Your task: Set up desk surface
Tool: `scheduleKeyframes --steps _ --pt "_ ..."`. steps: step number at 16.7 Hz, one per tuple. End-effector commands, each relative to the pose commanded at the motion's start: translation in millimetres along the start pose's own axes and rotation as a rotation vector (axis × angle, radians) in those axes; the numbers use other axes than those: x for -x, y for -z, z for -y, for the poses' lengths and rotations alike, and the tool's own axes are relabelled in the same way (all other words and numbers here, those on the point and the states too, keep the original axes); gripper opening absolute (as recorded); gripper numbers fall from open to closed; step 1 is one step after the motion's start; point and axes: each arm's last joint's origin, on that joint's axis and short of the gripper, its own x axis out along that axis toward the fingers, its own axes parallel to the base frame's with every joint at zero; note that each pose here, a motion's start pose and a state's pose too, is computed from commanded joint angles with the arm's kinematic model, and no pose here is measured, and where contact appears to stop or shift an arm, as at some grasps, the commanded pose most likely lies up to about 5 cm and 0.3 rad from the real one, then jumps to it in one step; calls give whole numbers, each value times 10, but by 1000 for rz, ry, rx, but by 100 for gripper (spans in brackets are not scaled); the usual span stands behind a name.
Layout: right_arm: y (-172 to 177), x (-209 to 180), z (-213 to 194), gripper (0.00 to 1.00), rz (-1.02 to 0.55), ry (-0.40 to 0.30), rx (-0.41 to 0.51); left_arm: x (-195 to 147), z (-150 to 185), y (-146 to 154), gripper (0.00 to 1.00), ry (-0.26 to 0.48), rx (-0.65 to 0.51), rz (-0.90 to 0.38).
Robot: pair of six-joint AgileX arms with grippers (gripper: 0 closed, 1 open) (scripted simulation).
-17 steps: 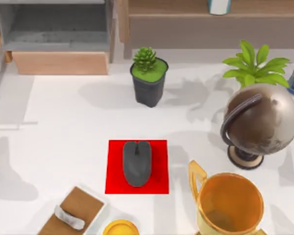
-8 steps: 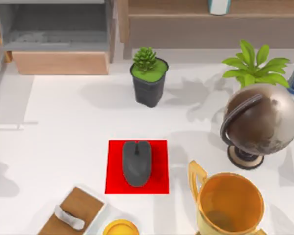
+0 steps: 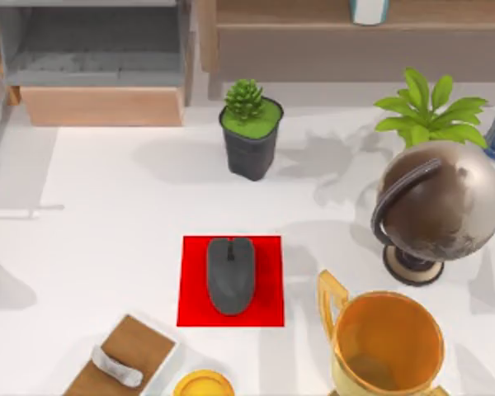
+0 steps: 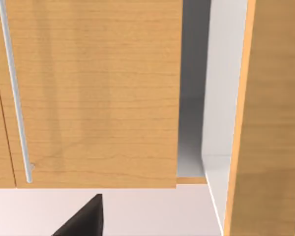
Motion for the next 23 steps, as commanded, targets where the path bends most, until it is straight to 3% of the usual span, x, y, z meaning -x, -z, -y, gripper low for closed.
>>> scheduleKeyframes --steps 2,15,23 --pt "0 0 0 100 0 0 0 0 0 0 100 0 0 0" --pt "0 0 0 100 0 0 0 0 0 0 2 0 0 0" --pt "0 0 0 100 0 0 0 0 0 0 0 0 0 0"
